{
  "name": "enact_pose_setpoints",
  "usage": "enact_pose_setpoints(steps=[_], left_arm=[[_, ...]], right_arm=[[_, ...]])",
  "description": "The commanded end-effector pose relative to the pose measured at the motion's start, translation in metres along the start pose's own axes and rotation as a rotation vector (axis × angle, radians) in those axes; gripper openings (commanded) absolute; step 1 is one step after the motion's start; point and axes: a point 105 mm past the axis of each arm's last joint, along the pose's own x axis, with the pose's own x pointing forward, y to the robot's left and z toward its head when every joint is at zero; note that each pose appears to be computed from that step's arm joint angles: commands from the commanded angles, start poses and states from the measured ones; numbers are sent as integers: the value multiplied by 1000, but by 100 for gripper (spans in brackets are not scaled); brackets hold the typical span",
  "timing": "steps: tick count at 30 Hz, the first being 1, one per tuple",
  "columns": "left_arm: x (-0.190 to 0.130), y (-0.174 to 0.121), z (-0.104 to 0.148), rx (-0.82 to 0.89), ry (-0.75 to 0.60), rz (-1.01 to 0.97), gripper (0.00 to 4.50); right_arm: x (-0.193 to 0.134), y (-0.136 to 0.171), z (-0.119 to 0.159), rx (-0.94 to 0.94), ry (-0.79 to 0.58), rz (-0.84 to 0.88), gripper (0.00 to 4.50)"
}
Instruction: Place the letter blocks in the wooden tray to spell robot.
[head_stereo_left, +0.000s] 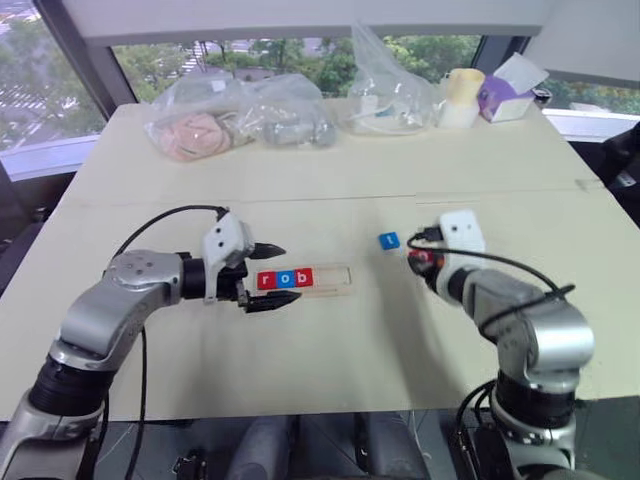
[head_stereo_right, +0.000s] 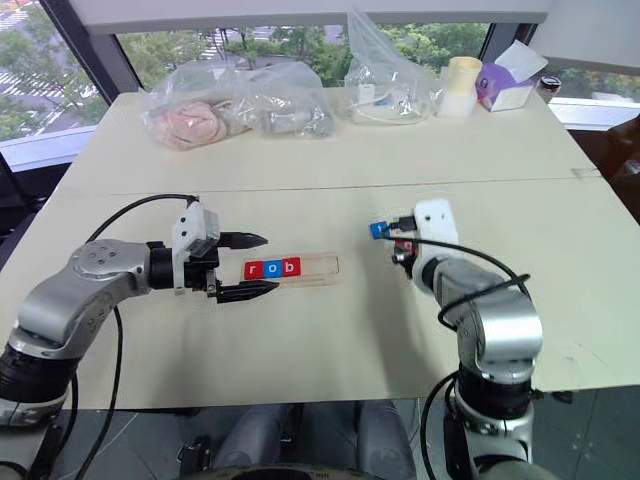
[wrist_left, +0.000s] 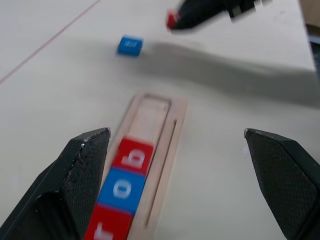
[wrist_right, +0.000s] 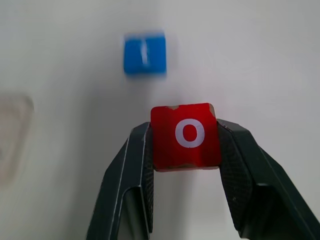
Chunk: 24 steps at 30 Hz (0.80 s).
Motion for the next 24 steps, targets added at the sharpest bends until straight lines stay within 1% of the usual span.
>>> enact_pose_setpoints(steps=[1, 4, 6, 11, 12, 13, 16, 17, 19, 21, 22, 24], left_arm=[[6, 1, -1, 27, 5, -25, 450], [6, 2, -4, 29, 15, -31, 450], [5, 3, -6, 30, 23, -31, 450], [1, 5, -8, 28, 30, -25, 450], [1, 5, -8, 27, 31, -24, 450], [1, 5, -8, 27, 31, -22, 450], [0, 4, -9, 24, 33, -17, 450], [-2, 4, -9, 23, 34, -15, 450], [-4, 5, -9, 20, 36, -14, 450], [-8, 4, -6, 14, 31, -24, 450], [-9, 4, -4, 12, 28, -32, 450], [-12, 2, -2, 15, 34, -62, 450]], right_arm=[[-6, 15, -2, 65, -36, 3, 120], [-4, 25, -6, 125, -30, 4, 120], [-3, 31, -10, 128, -15, 6, 120], [-1, 33, -16, 131, 9, 2, 120], [-1, 34, -17, 132, 12, 9, 222], [-1, 34, -17, 132, 12, 10, 264], [-1, 32, -11, 144, -7, 8, 418], [-3, 29, -5, 142, -30, 10, 446], [-7, 23, 8, 123, -81, 29, 446], [-11, 15, 25, 8, -163, 92, 446], [-14, 15, 31, -52, -189, 158, 446], [-23, 18, 40, -162, -256, 343, 446]])
